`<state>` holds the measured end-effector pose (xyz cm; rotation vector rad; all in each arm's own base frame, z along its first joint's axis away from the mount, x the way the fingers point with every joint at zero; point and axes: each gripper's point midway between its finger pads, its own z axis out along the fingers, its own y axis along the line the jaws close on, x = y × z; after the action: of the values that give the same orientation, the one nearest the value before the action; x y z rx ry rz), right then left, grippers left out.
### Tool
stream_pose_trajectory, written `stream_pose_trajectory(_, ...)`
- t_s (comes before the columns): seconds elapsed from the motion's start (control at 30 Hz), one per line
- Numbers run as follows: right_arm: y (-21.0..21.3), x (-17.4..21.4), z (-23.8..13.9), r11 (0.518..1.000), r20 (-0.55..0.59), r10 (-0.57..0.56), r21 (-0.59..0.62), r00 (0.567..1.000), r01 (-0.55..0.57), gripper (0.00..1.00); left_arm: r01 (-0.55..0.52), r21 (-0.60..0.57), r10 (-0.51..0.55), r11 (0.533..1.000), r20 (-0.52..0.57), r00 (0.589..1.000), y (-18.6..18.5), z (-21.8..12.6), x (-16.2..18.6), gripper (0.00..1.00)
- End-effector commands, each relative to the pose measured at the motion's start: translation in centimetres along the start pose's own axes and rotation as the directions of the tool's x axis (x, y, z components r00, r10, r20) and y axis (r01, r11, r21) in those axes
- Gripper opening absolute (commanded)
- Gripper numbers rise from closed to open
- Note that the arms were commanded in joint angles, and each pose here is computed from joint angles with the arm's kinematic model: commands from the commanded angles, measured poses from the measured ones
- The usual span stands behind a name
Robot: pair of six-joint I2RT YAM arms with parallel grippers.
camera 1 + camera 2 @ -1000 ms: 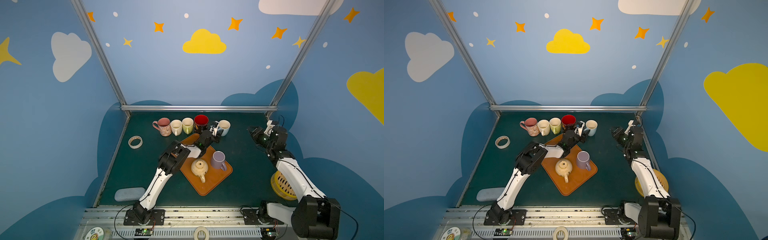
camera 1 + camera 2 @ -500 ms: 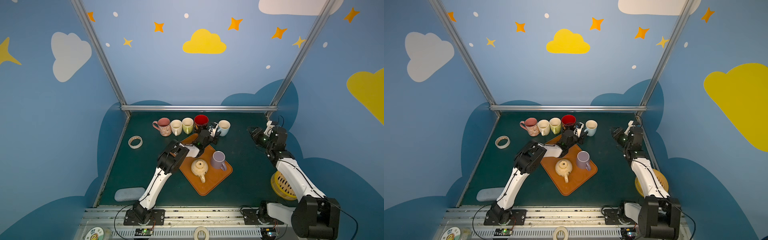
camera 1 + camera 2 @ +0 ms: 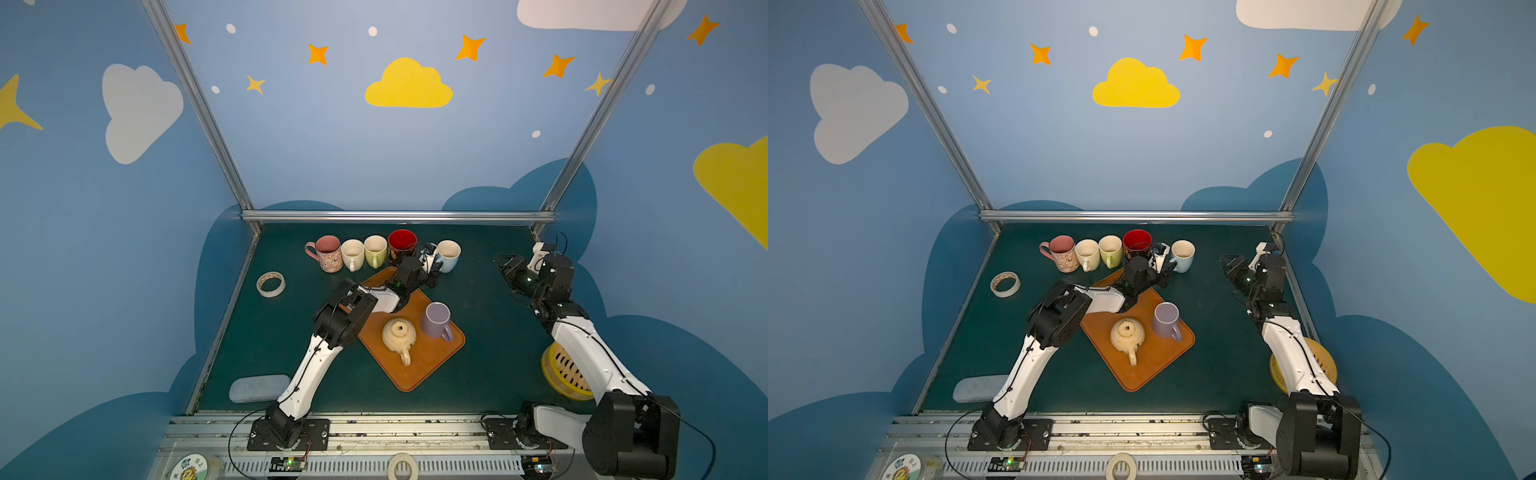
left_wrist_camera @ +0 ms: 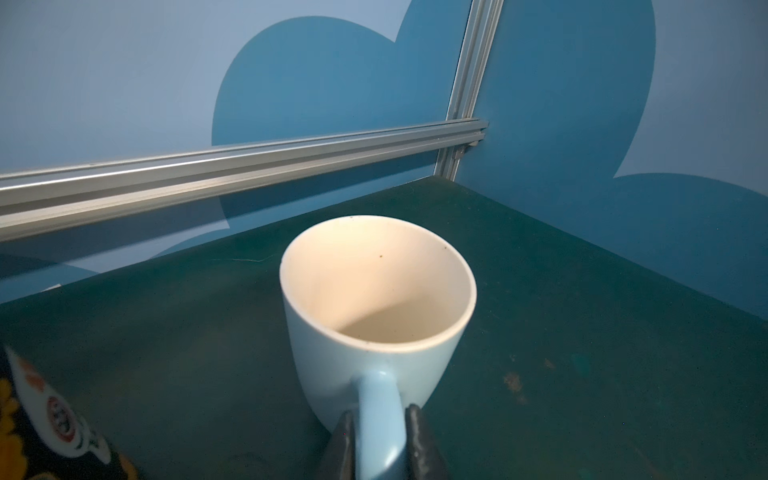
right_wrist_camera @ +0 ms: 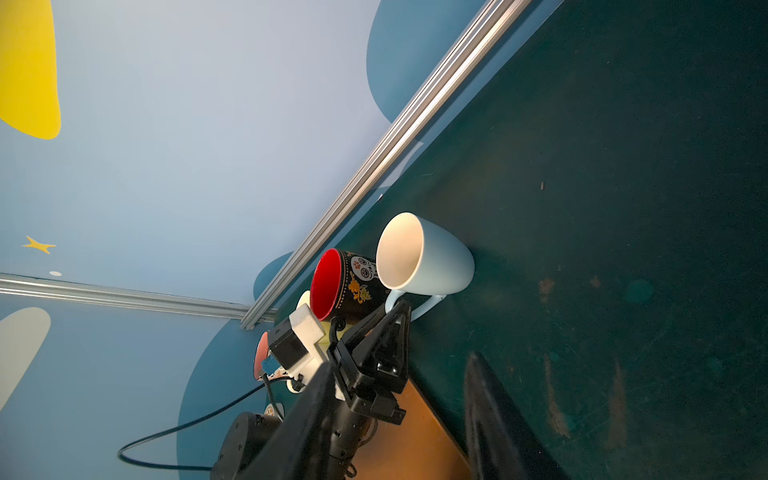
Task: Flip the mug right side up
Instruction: 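Set the light blue mug down on the table with the left gripper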
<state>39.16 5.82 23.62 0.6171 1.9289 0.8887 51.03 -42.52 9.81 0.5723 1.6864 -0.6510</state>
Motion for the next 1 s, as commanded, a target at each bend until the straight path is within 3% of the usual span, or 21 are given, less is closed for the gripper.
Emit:
stream_pose_trajectory(0.0, 0.3, -0.1, -0.3, 1.0, 0.012, -0.016, -0.014, 1.0, 0.017, 0.45, -0.01, 0.008, 0.01, 1.0, 0.04, 0.999, -0.1, -0.1, -2.5, 0.2)
stream_pose_trajectory(0.13, 0.4, -0.1, -0.3, 1.0, 0.011, -0.017, -0.016, 1.0, 0.017, 0.45, -0.009, -0.003, 0.009, 1.0, 0.039, 0.999, 0.2, 0.2, -2.6, 0.19)
stream_pose_trajectory(0.33, 0.5, -0.1, -0.6, 1.0, 0.015, -0.024, -0.018, 1.0, 0.024, 0.45, -0.026, -0.013, 0.026, 1.0, 0.042, 0.999, 0.2, 0.0, -3.1, 0.04)
stream_pose_trajectory(0.97, 0.8, -0.1, -0.3, 0.999, 0.007, -0.013, -0.037, 1.0, 0.013, 0.45, -0.126, -0.233, 0.131, 0.964, 0.006, 0.991, 2.7, -3.5, -3.9, 0.04)
